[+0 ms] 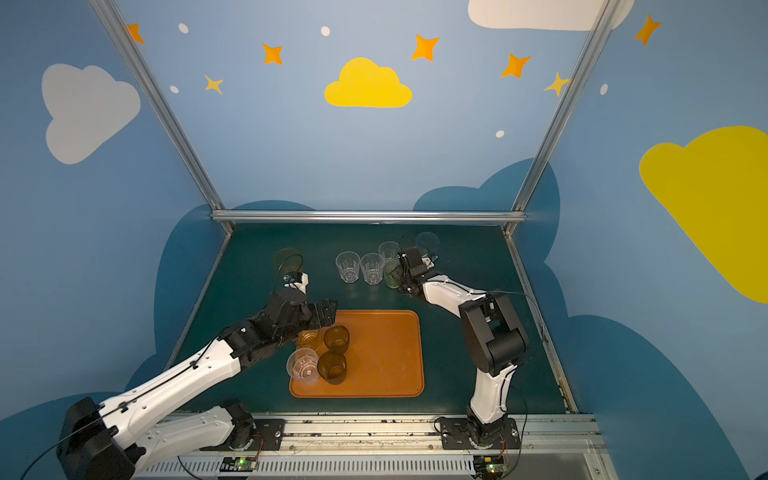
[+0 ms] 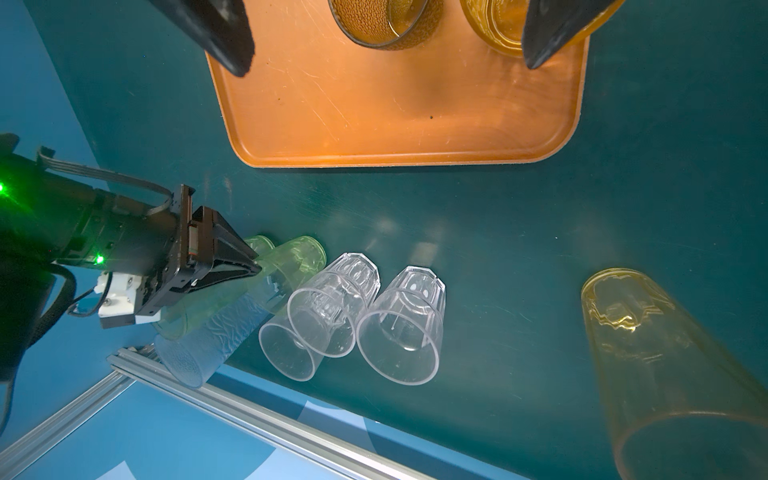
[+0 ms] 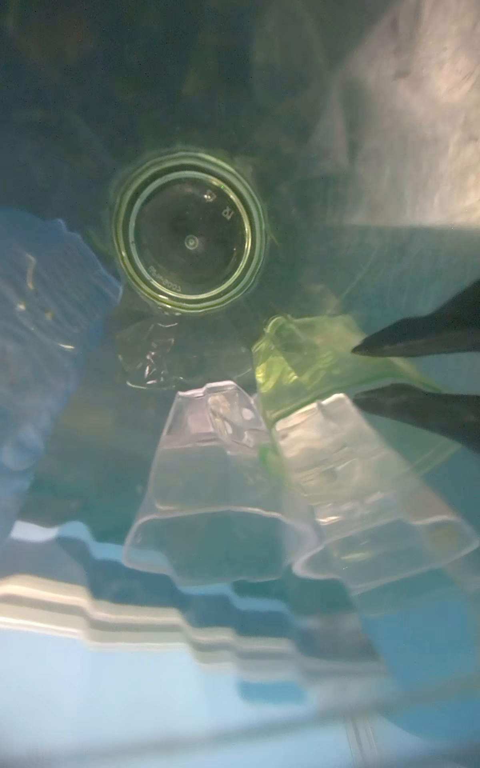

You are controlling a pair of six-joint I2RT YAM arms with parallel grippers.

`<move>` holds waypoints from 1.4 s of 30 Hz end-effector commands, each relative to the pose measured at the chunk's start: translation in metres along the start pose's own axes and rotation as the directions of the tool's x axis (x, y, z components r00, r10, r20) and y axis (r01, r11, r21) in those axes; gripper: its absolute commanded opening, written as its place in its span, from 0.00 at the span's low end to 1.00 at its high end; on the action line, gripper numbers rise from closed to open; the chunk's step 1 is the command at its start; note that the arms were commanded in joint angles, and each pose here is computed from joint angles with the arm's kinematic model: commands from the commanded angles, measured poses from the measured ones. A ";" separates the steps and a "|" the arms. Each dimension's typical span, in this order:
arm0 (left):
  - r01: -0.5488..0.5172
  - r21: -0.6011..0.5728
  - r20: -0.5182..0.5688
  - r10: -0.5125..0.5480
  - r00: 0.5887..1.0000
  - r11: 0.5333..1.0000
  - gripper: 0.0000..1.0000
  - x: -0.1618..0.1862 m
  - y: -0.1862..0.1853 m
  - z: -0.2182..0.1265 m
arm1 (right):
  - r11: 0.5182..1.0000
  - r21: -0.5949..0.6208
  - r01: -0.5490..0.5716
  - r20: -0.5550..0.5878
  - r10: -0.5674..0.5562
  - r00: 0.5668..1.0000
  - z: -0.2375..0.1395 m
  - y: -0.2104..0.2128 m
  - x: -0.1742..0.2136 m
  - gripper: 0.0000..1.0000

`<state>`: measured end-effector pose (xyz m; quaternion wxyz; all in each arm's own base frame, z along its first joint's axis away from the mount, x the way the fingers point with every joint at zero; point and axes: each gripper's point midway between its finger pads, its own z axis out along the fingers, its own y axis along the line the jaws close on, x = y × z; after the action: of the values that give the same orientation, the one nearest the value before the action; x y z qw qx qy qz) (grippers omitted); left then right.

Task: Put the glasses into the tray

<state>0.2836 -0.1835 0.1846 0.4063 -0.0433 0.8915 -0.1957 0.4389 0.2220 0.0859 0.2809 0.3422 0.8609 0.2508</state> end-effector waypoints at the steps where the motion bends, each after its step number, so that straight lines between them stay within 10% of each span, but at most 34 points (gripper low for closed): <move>1: 0.007 -0.011 0.001 -0.007 1.000 1.000 1.00 -0.001 0.003 0.002 | 0.999 0.039 0.010 -0.021 -0.009 1.000 0.007 -0.009 0.007 0.17; 42: 0.018 -0.021 -0.010 -0.019 1.000 1.000 1.00 0.001 0.005 0.004 | 0.992 0.062 0.111 -0.023 -0.110 0.994 -0.004 0.008 0.014 0.09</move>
<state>0.2856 -0.1817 0.1798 0.4012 -0.0501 0.8944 -0.1910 0.4301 0.2301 0.0793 0.2663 0.3127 0.8865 0.2133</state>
